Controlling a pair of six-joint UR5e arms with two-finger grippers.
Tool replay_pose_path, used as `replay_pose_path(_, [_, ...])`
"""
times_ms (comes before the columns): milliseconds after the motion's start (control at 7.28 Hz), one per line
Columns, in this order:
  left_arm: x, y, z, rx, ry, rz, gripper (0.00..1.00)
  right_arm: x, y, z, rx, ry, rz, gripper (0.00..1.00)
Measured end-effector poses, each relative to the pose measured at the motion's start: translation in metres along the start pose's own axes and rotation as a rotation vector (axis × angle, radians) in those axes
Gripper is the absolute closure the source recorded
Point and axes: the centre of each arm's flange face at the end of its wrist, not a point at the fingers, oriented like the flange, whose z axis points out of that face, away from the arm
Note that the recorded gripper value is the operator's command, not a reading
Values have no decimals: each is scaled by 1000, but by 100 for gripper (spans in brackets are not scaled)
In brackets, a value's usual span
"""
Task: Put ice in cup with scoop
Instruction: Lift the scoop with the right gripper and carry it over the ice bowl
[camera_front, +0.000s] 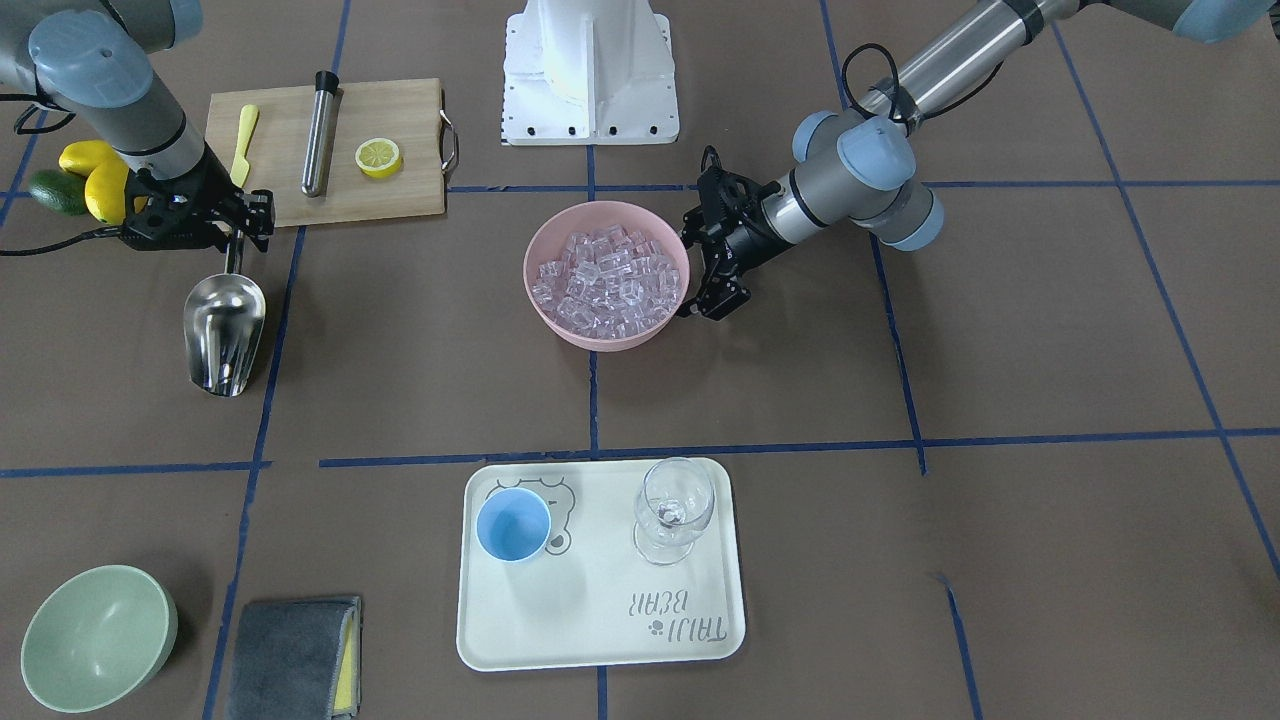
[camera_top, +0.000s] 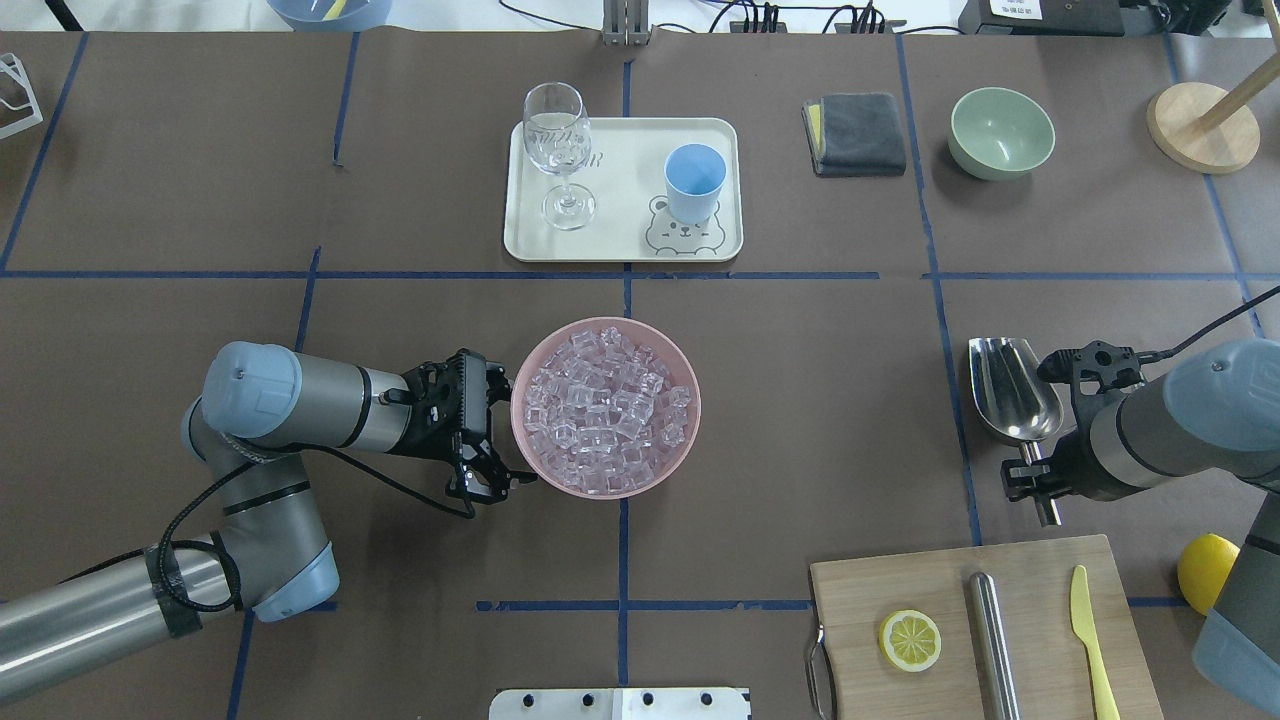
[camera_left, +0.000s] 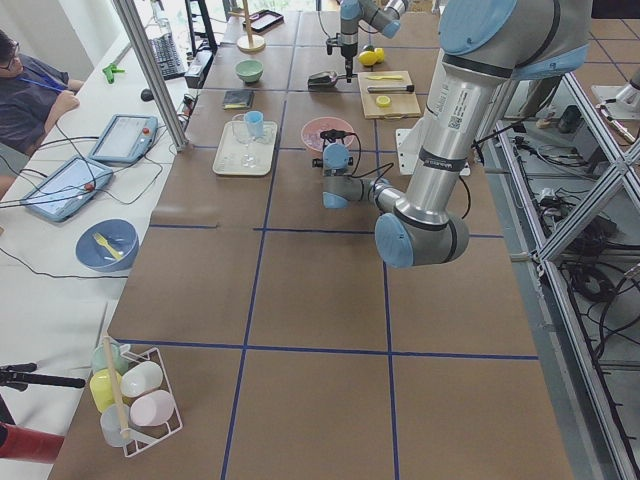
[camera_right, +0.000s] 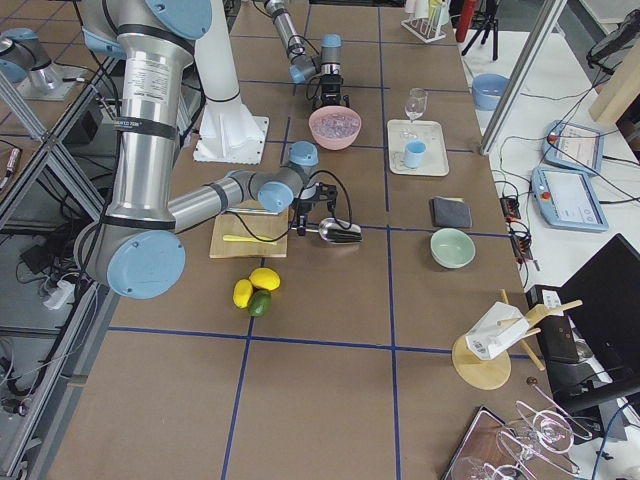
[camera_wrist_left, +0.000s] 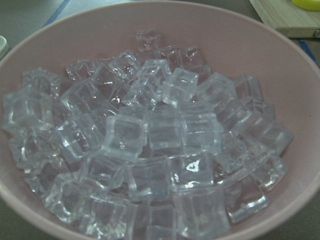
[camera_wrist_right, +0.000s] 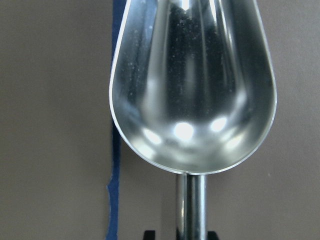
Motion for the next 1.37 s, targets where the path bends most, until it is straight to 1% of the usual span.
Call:
replay_pose_path(275, [0,1,-1,0,0,0,0,0,1,0,-4,4,-8,100])
replay_pose_path(412, [0,1,-1,1,0,0,0,-2,1,-3,0,-3,-14,100])
replay_pose_path(549, [0,1,-1,2,0,1,0,-6,0,-11,11,-16,-18,100])
replay_pose_path(824, [0,0,-1,2,0,1,0,-18,-1,-34,51,-53,-37,100])
replay_pose_path(961, [0,0,-1,3,0,1,0,-28,-2,-44,79,-64,-109,100])
replay_pose_path(1099, [0,0,-1,3,0,1,0,-33,-6,-51,112,-61,-270,100])
replay_pose_path(1236, [0,1,-1,3,0,1,0,-32,-15,-59,142,-45,-476,100])
replay_pose_path(1373, [0,1,-1,3,-1,1,0,-31,-25,-67,152,-28,-613,100])
